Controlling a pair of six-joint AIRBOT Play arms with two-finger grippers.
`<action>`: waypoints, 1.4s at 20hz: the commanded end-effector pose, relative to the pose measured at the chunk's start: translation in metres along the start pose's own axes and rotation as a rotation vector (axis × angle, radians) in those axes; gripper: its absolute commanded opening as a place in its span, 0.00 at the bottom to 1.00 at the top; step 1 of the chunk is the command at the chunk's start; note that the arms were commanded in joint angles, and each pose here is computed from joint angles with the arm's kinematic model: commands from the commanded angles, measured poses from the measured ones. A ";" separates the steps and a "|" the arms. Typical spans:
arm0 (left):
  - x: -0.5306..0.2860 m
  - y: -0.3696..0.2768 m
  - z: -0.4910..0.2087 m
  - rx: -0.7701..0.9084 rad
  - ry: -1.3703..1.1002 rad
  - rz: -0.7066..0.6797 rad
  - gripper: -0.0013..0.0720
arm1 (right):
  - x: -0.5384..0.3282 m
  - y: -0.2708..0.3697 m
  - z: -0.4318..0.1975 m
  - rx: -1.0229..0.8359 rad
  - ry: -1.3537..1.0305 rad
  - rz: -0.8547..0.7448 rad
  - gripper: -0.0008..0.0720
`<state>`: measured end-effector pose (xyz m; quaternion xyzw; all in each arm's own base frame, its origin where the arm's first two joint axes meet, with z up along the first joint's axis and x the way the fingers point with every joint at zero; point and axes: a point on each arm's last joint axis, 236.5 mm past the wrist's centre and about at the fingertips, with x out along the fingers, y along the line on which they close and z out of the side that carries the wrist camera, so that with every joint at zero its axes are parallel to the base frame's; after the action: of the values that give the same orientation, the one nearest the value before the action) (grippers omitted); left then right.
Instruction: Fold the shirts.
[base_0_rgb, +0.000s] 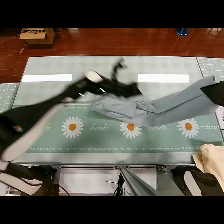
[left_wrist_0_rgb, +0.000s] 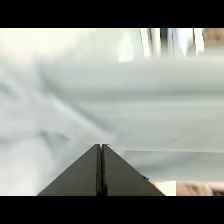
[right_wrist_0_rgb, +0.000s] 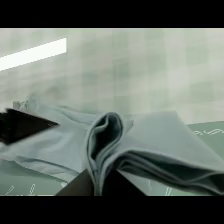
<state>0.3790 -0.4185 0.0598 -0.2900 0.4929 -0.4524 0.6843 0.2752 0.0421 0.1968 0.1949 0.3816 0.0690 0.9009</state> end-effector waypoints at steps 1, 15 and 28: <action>-0.143 0.010 0.073 0.136 -0.201 0.154 0.05 | 0.023 0.007 -0.001 -0.062 0.046 0.021 0.05; -0.415 -0.058 0.027 0.246 -0.525 0.520 0.05 | 0.270 0.185 -0.106 -0.119 0.194 0.299 0.05; -0.362 -0.016 -0.032 0.123 -0.390 0.465 0.05 | 0.288 0.236 -0.123 0.049 0.120 0.399 0.52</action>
<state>0.3070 -0.0961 0.2325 -0.1940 0.3604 -0.2543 0.8762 0.3969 0.3657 0.0212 0.2718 0.3930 0.2462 0.8433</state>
